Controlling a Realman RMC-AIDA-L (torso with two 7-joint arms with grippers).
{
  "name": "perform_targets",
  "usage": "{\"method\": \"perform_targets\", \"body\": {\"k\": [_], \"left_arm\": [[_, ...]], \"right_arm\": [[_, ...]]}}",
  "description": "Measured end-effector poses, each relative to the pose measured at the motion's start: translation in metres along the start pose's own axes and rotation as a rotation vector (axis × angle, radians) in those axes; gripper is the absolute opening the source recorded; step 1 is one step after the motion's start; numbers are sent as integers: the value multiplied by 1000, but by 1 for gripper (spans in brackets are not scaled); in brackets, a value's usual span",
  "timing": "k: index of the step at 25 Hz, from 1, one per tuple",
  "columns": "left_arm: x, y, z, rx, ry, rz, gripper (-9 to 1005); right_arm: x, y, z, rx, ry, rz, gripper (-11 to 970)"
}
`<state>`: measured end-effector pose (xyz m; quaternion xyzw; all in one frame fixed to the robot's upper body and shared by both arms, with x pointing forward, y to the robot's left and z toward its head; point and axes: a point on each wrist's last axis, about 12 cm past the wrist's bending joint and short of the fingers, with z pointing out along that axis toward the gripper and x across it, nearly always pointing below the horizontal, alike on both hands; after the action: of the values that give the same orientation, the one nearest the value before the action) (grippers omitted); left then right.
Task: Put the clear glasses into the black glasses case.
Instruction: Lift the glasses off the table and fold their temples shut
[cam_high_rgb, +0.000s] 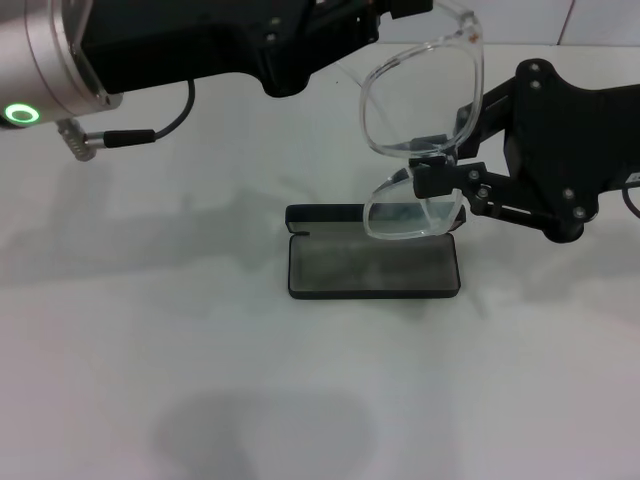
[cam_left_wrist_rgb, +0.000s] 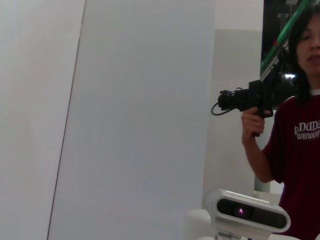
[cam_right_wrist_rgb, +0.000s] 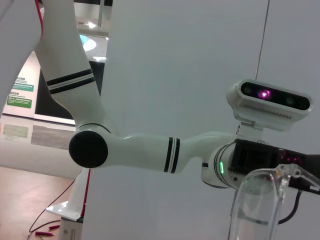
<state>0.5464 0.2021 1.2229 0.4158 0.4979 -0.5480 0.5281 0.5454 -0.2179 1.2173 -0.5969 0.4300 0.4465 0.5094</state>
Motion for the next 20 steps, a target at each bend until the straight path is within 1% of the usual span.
{"method": "perform_targets", "body": {"k": [5, 9, 11, 20], "left_arm": [[0, 0, -2, -9, -8, 3, 112], [-3, 3, -10, -64, -65, 9, 111], [-2, 4, -11, -72, -73, 6, 111], [4, 5, 8, -5, 20, -3, 112]], "right_arm": [[0, -1, 1, -3, -1, -1, 115], [0, 0, 1, -12, -3, 0, 117], [0, 0, 1, -15, -4, 1, 118], [-1, 0, 2, -19, -5, 0, 121]]}}
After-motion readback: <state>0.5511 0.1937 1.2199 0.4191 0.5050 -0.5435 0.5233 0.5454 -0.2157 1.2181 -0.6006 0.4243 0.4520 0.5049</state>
